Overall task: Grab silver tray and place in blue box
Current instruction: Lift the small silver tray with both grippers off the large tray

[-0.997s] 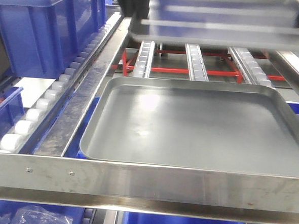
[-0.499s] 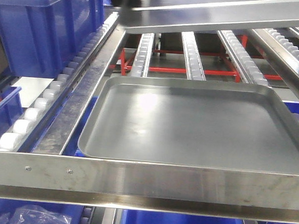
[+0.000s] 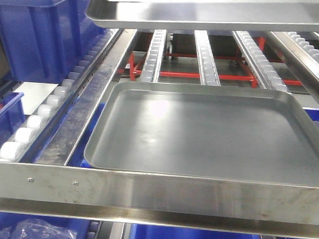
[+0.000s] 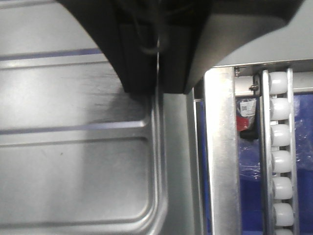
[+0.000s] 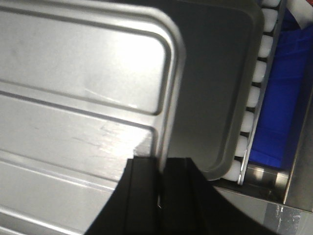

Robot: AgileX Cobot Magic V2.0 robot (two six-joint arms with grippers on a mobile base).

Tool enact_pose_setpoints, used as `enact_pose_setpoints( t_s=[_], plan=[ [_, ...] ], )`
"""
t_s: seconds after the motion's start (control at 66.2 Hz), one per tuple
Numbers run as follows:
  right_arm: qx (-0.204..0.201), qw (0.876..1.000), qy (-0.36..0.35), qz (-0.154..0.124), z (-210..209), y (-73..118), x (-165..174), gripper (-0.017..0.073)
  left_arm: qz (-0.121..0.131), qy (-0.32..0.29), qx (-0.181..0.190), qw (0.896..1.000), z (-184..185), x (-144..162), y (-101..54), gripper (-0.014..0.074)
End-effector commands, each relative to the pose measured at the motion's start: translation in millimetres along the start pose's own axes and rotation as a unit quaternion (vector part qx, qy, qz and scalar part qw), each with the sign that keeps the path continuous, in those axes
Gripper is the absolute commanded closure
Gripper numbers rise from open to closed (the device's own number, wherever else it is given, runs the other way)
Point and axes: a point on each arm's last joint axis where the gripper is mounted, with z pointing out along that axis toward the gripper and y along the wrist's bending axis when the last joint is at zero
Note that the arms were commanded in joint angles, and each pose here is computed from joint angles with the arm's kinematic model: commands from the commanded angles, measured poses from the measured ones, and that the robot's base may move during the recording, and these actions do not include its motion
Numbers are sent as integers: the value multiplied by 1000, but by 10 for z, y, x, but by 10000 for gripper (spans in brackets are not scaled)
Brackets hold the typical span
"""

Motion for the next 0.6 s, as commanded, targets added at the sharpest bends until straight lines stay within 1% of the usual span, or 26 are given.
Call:
enact_pose_setpoints(
  t_s=[0.0,0.151,0.317,0.589],
  plan=[
    [2,999,-41,-17,-159,3,-59,501,4,-57,33,998,-248,-88,4,691],
    [3,999,-35,-17,-158,1,-48,501,4,-60,37,998,-249,-94,-2,691],
    [3,999,-34,-17,-158,0,-46,501,10,-67,29,997,-250,-107,12,692],
    [4,999,-31,-17,-157,-1,-41,501,9,-64,28,998,-249,-101,14,692]
  ],
)
